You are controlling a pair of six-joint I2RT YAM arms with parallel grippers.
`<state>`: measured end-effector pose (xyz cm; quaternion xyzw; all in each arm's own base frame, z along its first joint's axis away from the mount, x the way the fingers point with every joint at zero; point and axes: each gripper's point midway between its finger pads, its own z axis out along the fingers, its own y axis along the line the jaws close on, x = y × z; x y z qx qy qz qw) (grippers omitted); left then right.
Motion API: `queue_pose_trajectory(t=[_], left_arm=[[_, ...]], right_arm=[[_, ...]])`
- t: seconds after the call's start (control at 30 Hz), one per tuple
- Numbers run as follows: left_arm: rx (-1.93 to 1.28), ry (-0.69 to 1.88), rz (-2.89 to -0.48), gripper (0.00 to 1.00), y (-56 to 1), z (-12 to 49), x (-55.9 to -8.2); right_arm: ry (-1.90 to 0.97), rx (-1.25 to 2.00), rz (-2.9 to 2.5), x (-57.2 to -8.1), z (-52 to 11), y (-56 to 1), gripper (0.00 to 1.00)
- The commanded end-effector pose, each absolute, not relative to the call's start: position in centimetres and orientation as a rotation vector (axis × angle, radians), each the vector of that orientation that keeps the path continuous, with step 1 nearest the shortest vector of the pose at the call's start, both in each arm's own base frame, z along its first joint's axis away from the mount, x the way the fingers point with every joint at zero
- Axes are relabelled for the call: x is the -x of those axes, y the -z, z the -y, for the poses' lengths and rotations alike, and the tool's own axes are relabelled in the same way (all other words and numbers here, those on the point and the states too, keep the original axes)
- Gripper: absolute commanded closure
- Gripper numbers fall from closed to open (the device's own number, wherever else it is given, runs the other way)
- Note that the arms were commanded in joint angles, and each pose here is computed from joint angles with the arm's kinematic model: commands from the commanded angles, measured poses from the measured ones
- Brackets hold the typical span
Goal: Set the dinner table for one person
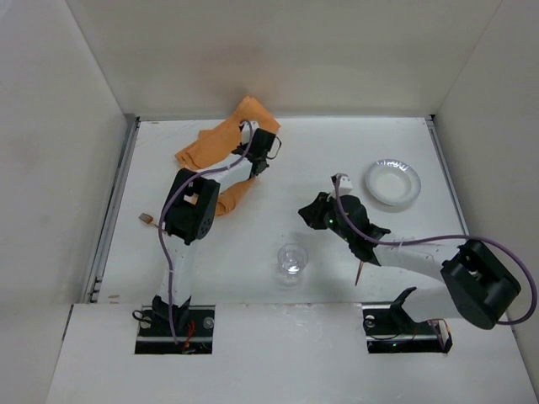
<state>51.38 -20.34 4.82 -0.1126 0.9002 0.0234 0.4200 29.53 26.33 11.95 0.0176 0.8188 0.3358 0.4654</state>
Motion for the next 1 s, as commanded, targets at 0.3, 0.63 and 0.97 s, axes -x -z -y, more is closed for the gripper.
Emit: queue_pose_trajectory(t=[0.3,0.63,0.97], left_arm=[[0.591,0.355,-2.069,0.55,-14.5,23.0,-47.3],[0.722,0.311,-1.993,0.46,-14.7,14.4,-44.8],[0.910,0.271,-1.840,0.40,-13.3,3.6,-44.8]], right_arm=[[-0.837,-0.072,-1.896,-30.6,-26.0,-15.5,0.76],[-0.846,-0.060,-1.930,-30.6,-26.5,-14.7,0.59],[-0.868,-0.011,-1.933,-30.5,-27.8,-14.6,0.31]])
